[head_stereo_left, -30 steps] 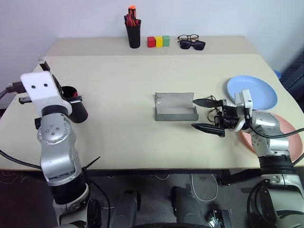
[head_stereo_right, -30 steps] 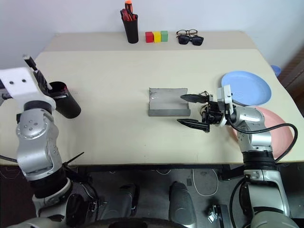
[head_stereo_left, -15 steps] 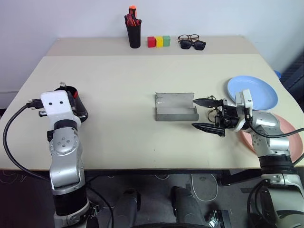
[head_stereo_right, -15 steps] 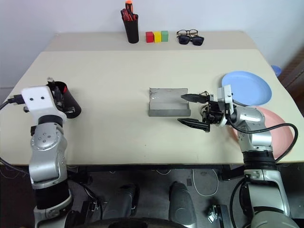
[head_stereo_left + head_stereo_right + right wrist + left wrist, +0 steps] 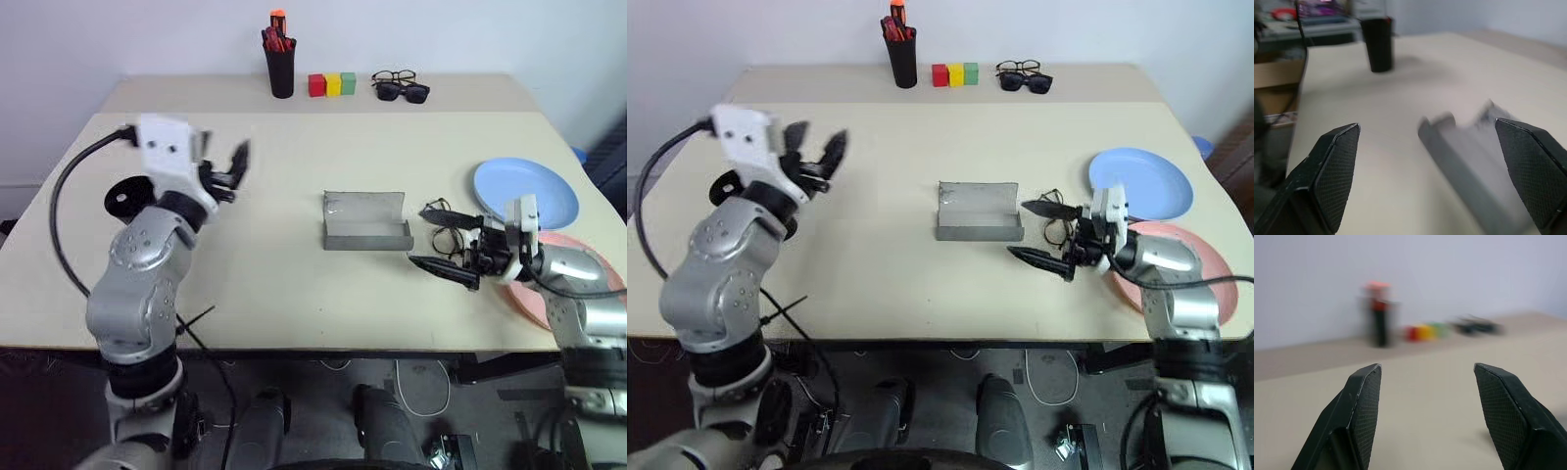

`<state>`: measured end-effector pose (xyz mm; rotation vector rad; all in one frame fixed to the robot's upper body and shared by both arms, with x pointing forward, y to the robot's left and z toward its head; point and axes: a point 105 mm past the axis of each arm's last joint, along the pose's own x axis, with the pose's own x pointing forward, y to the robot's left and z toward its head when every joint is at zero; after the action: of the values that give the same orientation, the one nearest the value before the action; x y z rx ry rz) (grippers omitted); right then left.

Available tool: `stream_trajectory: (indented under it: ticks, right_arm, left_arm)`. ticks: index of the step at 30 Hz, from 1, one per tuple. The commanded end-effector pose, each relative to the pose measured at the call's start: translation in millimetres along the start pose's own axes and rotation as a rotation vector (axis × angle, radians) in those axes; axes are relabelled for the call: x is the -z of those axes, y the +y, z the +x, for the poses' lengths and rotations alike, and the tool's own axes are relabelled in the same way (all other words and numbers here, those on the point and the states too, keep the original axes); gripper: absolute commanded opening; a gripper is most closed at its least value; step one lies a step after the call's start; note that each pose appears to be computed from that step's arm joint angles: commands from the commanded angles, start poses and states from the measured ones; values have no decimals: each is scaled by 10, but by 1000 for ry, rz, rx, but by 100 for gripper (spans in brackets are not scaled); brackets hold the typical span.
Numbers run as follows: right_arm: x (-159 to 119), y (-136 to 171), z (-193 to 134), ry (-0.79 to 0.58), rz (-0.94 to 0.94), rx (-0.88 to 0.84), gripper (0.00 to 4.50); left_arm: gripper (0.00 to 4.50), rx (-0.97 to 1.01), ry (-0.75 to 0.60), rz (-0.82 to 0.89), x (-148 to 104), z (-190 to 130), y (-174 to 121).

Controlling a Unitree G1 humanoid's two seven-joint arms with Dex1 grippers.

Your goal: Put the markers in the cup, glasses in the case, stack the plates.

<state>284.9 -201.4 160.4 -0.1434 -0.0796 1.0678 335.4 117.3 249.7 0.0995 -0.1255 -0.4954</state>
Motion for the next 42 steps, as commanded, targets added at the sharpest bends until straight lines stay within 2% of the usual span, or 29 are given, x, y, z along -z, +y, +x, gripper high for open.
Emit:
stream_trajectory:
  ticks: [1,5,10,14,18,20,25,28,31,33,42]
  right_arm:
    - [-168,38,-187,14,-85,127,450]
    - [-104,177,-385,78,-97,259,450]
    - [-98,367,-544,95,-106,383,450]
    - [-110,504,-568,79,-105,444,450]
    - [-92,596,-572,80,-107,478,450]
    - [-100,622,-568,76,-113,491,450]
    - [-127,657,-578,73,-122,510,450]
    - [-125,654,-604,81,-129,519,450]
    - [-118,656,-619,89,-131,518,450]
    - [-103,646,-631,94,-131,516,450]
    - [-29,494,-672,125,-149,491,450]
  left_arm:
    - [306,317,170,-2,218,172,-377]
    - [306,574,274,40,417,385,-551]
    - [306,845,419,252,755,632,-635]
    - [306,909,488,396,886,876,-650]
    - [306,972,512,467,928,1001,-815]
    - [306,996,540,538,990,1021,-875]
    - [306,1080,609,574,1062,992,-1039]
    - [229,1087,654,589,1130,974,-1056]
    - [76,1106,668,560,1132,956,-1086]
    - [4,1112,674,538,1126,947,-1094]
    - [4,1153,701,406,1023,858,-1048]
